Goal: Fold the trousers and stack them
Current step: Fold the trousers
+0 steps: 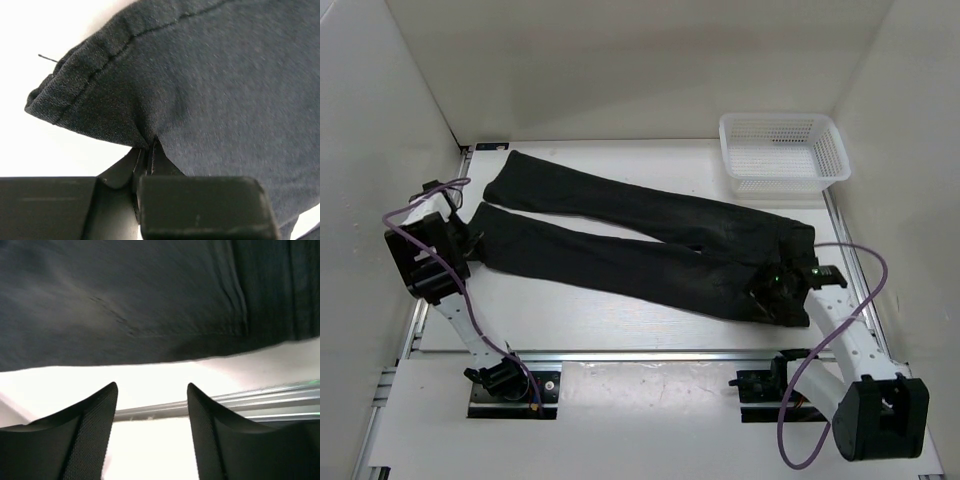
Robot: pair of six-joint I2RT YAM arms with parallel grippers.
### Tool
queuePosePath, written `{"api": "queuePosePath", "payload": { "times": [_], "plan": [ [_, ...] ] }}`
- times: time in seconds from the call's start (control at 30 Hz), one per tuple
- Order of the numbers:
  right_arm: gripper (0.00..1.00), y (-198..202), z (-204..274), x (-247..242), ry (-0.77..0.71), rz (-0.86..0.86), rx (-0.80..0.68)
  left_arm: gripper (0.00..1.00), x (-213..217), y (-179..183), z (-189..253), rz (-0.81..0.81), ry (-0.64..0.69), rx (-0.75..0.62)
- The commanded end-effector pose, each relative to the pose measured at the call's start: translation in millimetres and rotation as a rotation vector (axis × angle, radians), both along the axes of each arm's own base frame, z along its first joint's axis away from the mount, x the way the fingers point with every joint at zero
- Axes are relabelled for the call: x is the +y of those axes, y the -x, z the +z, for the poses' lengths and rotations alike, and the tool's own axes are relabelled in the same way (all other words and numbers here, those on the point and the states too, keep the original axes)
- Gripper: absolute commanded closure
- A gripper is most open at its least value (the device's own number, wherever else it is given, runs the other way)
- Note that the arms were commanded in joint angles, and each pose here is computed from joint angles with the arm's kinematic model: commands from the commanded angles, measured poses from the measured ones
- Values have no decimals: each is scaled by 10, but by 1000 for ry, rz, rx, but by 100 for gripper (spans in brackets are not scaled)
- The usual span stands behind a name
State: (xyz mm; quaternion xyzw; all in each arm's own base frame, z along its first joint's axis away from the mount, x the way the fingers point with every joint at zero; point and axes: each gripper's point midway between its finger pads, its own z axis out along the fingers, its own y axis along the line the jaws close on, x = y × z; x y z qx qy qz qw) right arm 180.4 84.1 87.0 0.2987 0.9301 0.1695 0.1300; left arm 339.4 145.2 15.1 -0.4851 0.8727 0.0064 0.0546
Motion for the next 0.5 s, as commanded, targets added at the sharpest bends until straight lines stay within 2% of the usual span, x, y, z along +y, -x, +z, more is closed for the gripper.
{"api": "queuePosePath", "payload": {
  "times": [0.0,0.1,0.23,0.47],
  "plan": [
    [37,277,-229,188,-149,-75,94,90,24,-62,491,-27,-72,-129],
    [33,327,-230,169,-175,-173,42,90,-46,-25,667,-46,-109,-161],
    [33,422,-357,35,-118,-285,78,90,-160,-79,747,-71,-123,-181],
    [41,266,-433,-268,32,-431,54,90,-194,-105,859,-62,-127,-200]
  ]
}}
